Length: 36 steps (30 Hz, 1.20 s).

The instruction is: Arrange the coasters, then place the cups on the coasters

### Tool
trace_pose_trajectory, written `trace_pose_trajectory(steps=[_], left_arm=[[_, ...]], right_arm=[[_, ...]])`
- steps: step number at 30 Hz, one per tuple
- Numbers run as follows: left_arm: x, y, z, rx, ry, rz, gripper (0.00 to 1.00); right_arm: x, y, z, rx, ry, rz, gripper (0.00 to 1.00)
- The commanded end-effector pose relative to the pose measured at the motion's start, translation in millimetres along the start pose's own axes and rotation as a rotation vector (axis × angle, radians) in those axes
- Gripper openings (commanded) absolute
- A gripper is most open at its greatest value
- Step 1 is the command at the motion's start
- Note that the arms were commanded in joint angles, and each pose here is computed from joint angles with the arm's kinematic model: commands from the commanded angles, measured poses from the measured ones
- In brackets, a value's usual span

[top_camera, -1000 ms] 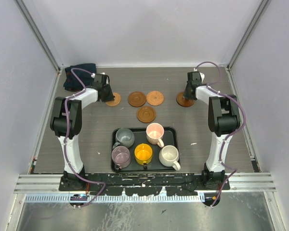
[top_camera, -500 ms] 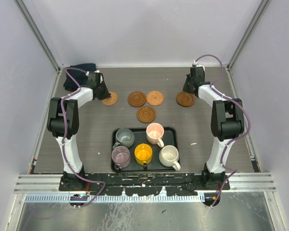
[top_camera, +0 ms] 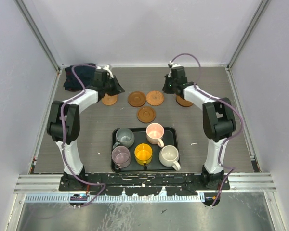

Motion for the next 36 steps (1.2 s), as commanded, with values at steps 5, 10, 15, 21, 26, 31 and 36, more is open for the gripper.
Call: trace_pose_trajectory(steps=[5, 10, 15, 21, 26, 31, 36], left_arm=[[-33.9, 41.6, -45.6, -0.172, 0.068, 0.123, 0.2], [-42.8, 61.0, -49.5, -0.187, 0.062, 0.176, 0.21], [-52.4, 70.0, -40.8, -0.16, 0.051, 0.208, 0.22], [-62.6, 75.5, -26.9, -0.107, 0.049, 0.238, 0.23], [-67.6, 80.3, -19.9, -0.064, 0.039, 0.26, 0.24], [-73.2, 76.0, -3.5, 0.022, 0.045, 0.256, 0.23], [-70.3, 66.1, 16.0, 0.072, 0.009, 0.236, 0.23]], right_arm=[[9.7, 28.8, 49.6, 0.117, -0.082, -0.008, 0.01], [3.7, 41.5, 57.4, 0.142, -0.075, 0.022, 0.01], [-9.6, 46.4, 58.6, 0.139, -0.068, 0.064, 0.01], [-35.3, 55.3, 53.9, 0.128, -0.058, 0.135, 0.01], [-50.3, 58.3, 48.9, 0.1, -0.057, 0.169, 0.01], [-67.2, 54.8, 37.5, 0.017, -0.063, 0.212, 0.01], [-77.9, 46.7, 20.3, -0.074, -0.042, 0.233, 0.01]])
Point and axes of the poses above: each gripper's point midway between its finger pads, its own y axis out along the fingers, its own z axis along the line the jaws close on, x = y × z, the point moved 9 cm from there along -y, back along the fingers, and after that the axes turned 9 degrees about -y, right-handed, at the moved point
